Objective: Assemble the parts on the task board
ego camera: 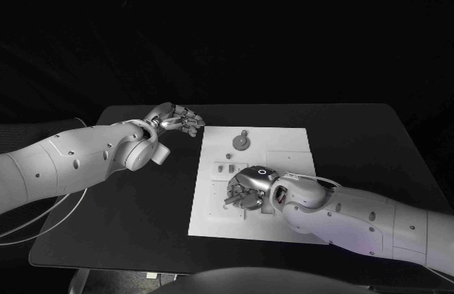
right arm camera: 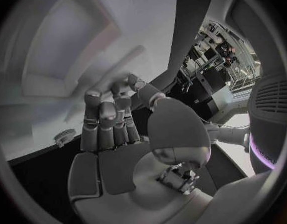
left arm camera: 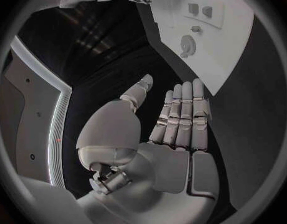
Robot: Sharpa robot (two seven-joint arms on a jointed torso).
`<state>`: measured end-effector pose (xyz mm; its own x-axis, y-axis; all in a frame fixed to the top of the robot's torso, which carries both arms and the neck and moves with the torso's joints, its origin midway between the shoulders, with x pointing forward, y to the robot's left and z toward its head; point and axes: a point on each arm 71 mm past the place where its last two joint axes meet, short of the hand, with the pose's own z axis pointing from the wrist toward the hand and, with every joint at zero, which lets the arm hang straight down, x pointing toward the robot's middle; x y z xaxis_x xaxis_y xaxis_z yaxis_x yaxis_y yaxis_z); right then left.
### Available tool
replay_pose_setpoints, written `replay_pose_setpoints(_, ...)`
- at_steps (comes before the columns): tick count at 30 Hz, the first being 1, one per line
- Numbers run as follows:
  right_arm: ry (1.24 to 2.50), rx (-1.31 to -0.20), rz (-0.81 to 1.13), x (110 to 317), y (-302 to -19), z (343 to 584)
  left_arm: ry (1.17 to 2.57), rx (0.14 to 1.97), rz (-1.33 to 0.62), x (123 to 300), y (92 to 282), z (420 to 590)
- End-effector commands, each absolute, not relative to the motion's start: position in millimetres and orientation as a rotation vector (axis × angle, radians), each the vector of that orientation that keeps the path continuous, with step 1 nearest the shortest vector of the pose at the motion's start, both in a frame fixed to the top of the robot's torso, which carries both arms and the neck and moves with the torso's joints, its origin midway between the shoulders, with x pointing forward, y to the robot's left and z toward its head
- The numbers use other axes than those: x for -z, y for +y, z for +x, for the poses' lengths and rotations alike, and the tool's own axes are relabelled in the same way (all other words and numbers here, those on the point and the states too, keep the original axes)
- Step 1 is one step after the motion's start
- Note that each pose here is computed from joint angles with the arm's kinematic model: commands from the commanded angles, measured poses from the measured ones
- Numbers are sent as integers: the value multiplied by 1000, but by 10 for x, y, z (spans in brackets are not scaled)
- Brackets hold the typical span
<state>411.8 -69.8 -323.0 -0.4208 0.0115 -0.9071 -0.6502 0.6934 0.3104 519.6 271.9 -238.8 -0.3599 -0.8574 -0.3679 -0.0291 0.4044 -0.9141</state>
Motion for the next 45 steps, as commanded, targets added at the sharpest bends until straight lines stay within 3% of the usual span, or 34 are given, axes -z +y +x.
replay_pose_setpoints(1,1938,-772,-569,3314,-705,4070,1712,1103,-772,2379,2698,5194)
replay_pose_setpoints(24,1922,-766,-576,3306,-679,4056,1714,1097,-770,2380,2697,5193)
replay_pose_setpoints(45,1846,-825,-521,3162,-659,4022,1724,1086,-762,2385,2716,5188)
